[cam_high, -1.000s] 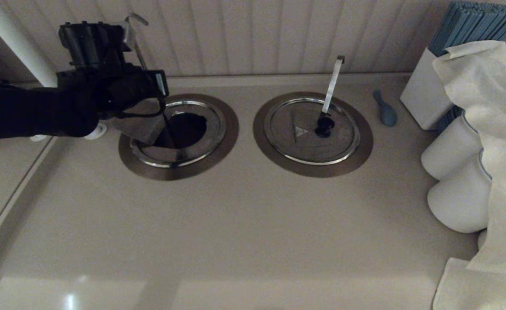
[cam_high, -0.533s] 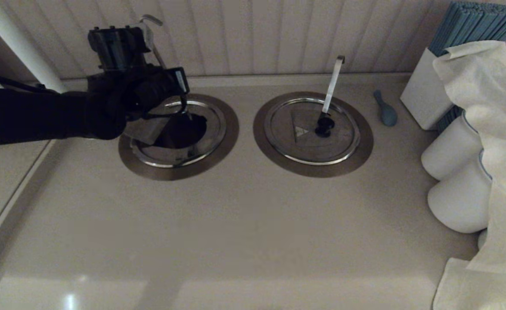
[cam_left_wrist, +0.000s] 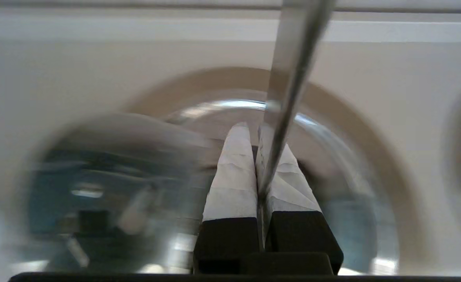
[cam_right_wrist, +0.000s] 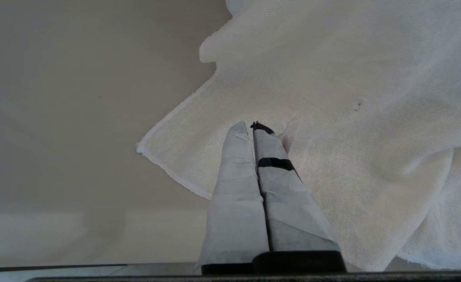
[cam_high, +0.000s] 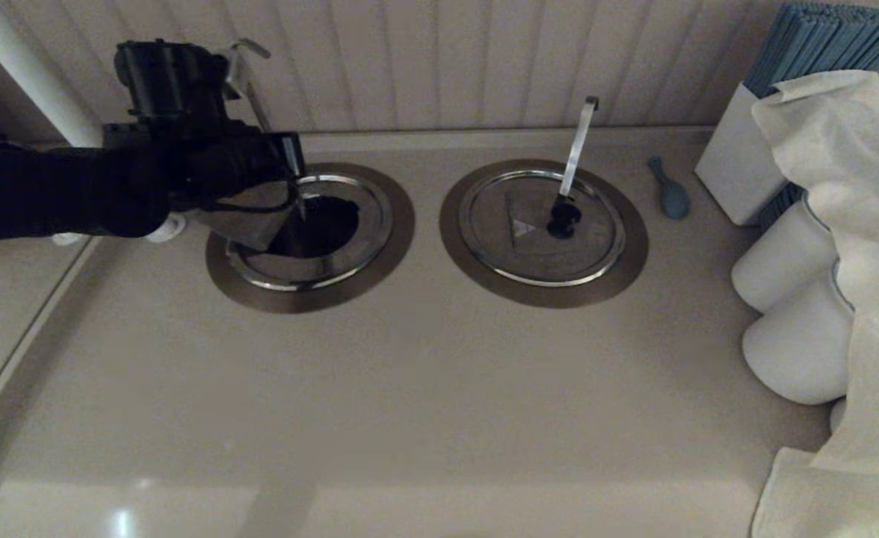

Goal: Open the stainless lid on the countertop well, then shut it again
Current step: Stir with a spoon

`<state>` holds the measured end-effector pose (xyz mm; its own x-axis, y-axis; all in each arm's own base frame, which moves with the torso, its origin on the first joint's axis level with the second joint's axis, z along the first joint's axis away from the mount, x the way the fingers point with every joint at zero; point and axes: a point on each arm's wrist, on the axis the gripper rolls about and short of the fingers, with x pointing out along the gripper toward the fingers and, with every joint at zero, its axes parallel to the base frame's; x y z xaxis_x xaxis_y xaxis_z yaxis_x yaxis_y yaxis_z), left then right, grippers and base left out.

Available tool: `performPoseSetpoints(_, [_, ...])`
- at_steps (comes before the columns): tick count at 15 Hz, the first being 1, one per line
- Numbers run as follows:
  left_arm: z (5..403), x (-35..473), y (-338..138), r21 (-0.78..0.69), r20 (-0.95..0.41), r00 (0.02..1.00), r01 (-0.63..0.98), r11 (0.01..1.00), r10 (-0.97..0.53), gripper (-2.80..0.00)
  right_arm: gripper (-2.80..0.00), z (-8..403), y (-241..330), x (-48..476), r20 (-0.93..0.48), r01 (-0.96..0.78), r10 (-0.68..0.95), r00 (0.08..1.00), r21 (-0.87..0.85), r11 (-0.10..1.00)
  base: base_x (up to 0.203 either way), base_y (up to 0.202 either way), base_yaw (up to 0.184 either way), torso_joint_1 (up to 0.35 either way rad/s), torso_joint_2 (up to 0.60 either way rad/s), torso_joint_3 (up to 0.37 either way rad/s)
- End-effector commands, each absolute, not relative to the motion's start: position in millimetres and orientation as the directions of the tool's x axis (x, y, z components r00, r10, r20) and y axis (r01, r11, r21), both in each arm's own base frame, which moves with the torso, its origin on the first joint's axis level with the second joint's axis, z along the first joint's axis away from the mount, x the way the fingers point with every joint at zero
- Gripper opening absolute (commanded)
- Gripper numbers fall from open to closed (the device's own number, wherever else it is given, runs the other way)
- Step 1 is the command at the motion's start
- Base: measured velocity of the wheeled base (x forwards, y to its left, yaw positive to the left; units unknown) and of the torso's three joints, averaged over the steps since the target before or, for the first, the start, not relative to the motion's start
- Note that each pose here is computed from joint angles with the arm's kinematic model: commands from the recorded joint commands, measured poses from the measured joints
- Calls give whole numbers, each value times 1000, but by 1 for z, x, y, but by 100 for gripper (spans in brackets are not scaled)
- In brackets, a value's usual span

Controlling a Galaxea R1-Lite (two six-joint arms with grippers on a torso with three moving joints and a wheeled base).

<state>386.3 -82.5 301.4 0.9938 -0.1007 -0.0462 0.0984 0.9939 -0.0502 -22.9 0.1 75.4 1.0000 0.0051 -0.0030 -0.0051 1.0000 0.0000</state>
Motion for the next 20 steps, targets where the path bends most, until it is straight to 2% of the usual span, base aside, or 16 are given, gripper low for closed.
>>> performPoseSetpoints(1, [299, 391, -75, -39, -48, 996, 77, 996, -79, -280, -280, 75, 0, -23, -3, -5, 5, 1000, 0, 1000, 0, 0, 0, 0, 0, 0])
performPoseSetpoints(6, [290, 419, -71, -1, -35, 999, -30, 1000, 30, -280, -280, 75, 0, -23, -5, -6, 6, 1000, 0, 1000, 0, 0, 0, 0, 0, 0])
performPoseSetpoints(9, [295, 414, -92, -95, -18, 1000, 21, 995, -23, -280, -280, 75, 0, -23, -3, -6, 6, 1000, 0, 1000, 0, 0, 0, 0, 0, 0])
performPoseSetpoints(13, [303, 397, -118, -128, -7, 996, 89, 988, -91, -280, -280, 76, 0, -23, -4, -6, 6, 1000, 0, 1000, 0, 0, 0, 0, 0, 0])
performPoseSetpoints(18, [309, 374, -103, -65, -33, 995, 95, 993, -97, -280, -280, 75, 0, -23, -5, -6, 6, 1000, 0, 1000, 0, 0, 0, 0, 0, 0])
performPoseSetpoints(20, [306, 373, -94, -40, -88, 993, 78, 996, -81, -280, -280, 75, 0, -23, -3, -6, 6, 1000, 0, 1000, 0, 0, 0, 0, 0, 0])
